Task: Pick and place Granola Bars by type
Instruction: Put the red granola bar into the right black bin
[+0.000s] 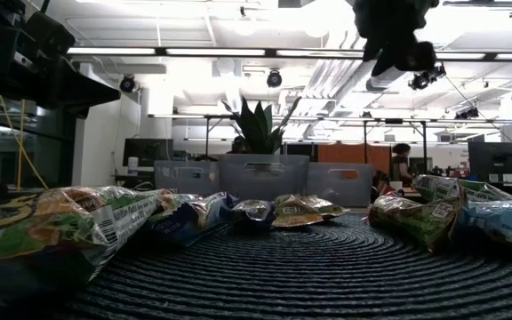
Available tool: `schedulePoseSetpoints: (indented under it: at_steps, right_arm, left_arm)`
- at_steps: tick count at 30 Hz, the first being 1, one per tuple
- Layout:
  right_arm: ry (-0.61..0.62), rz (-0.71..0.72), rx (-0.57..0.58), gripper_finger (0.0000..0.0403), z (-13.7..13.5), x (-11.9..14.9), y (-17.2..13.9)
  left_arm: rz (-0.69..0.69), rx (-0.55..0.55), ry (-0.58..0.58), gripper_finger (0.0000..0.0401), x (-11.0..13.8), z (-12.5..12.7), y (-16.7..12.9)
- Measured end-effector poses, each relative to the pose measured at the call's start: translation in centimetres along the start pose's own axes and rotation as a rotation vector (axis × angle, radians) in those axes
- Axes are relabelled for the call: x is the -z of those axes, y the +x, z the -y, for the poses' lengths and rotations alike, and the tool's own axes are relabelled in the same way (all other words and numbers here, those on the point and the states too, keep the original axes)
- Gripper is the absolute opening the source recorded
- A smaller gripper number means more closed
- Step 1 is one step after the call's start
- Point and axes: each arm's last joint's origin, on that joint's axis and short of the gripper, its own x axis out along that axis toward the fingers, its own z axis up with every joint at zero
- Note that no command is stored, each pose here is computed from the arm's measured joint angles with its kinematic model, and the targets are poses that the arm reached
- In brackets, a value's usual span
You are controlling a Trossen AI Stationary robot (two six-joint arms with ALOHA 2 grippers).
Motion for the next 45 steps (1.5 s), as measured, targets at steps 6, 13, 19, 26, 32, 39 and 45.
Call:
schedulePoseSetpoints:
  at_steps: [6, 13, 19, 26, 32, 39, 45]
  right_arm:
    - [0.057, -0.017, 0.013, 0.0119, -2.6, 2.8, 0.5]
    - [0.134, 0.016, 0.035, 0.0119, -5.2, 6.4, 0.8]
    - [0.143, 0.039, 0.040, 0.0119, -7.6, 9.2, 2.5]
    - [0.099, -0.014, 0.051, 0.0119, -10.2, 12.1, 7.0]
    - [0.105, -0.031, 0.116, 0.0119, -11.0, 14.4, 10.2]
    - [0.208, 0.049, 0.185, 0.0119, -11.1, 15.6, 13.6]
    - [0.283, 0.032, 0.202, 0.0119, -11.1, 16.1, 16.1]
  left_arm:
    - [0.000, 0.000, 0.000, 0.0001, 0.0, 0.0, 0.0]
    - [0.000, 0.000, 0.000, 0.0001, 0.0, 0.0, 0.0]
    - [-0.001, 0.000, 0.000, 0.0001, 0.0, 0.0, 0.0]
    - [-0.001, 0.000, 0.000, 0.0001, 0.0, 0.0, 0.0]
    - [0.000, 0.000, 0.000, 0.0001, 0.0, 0.0, 0.0]
    - [0.000, 0.000, 0.000, 0.0001, 0.0, 0.0, 0.0]
    - [-0.001, 0.000, 0.000, 0.0001, 0.0, 0.0, 0.0]
